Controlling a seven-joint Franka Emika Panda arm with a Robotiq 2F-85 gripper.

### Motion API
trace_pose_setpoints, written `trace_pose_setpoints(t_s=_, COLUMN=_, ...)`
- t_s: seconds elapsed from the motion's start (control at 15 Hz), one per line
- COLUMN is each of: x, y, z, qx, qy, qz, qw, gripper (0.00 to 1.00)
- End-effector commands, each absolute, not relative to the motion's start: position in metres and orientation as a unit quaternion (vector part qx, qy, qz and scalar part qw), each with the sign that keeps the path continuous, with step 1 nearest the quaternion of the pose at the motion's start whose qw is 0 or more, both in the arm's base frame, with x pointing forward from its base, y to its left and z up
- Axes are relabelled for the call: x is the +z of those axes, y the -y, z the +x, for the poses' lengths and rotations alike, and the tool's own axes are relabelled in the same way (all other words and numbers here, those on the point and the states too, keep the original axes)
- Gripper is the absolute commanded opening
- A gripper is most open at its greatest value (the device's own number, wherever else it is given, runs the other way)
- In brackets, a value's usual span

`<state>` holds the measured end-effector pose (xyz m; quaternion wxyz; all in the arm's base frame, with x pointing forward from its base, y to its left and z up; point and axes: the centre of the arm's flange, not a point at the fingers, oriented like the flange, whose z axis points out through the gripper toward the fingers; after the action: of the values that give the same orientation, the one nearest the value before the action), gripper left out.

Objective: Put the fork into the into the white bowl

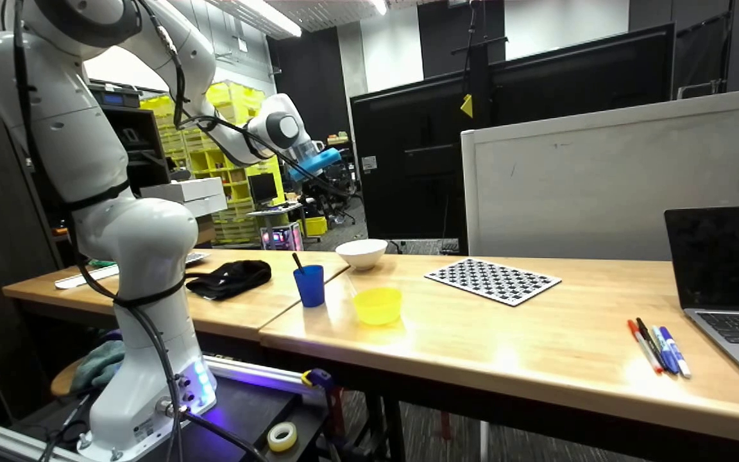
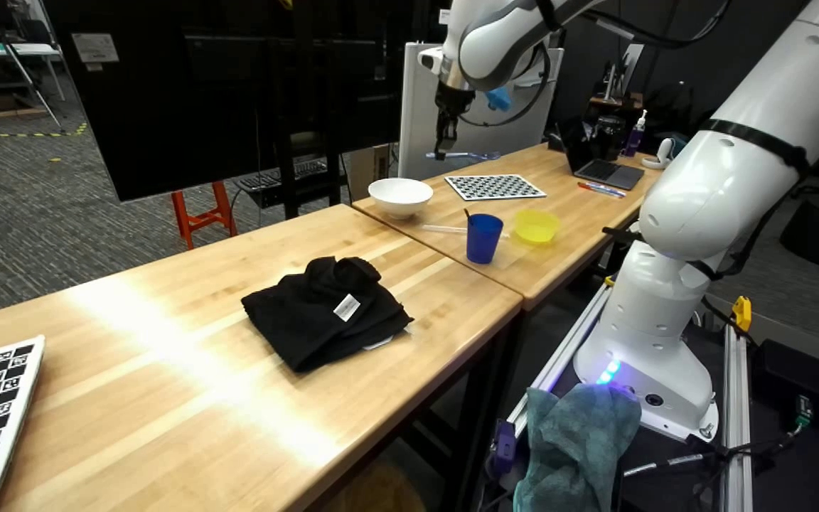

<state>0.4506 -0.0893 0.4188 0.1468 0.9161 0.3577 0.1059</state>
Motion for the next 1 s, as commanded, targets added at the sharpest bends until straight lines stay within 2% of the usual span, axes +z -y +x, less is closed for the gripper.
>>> trace_pose_setpoints(t_s=0.0, x=0.416, y=0.082, z=0.454, qx=0.205, qy=-0.368, qz=0.898, qw=0.130, gripper=0.04)
trace_pose_setpoints(t_s=0.4, x=0.390, y=0.056, z=0.442, qx=0.338, qy=-0.335, qz=0.879, qw=0.036, gripper=0.04)
trace_pose_setpoints(t_s=0.6, x=0.384, y=0.044, z=0.430, qx=0.349, qy=-0.308, qz=0.885, qw=-0.020, gripper=0.04)
trace_pose_setpoints(t_s=0.93, x=0.385, y=0.060, z=0.432, qx=0.315, qy=-0.324, qz=0.891, qw=-0.037, gripper=0.04)
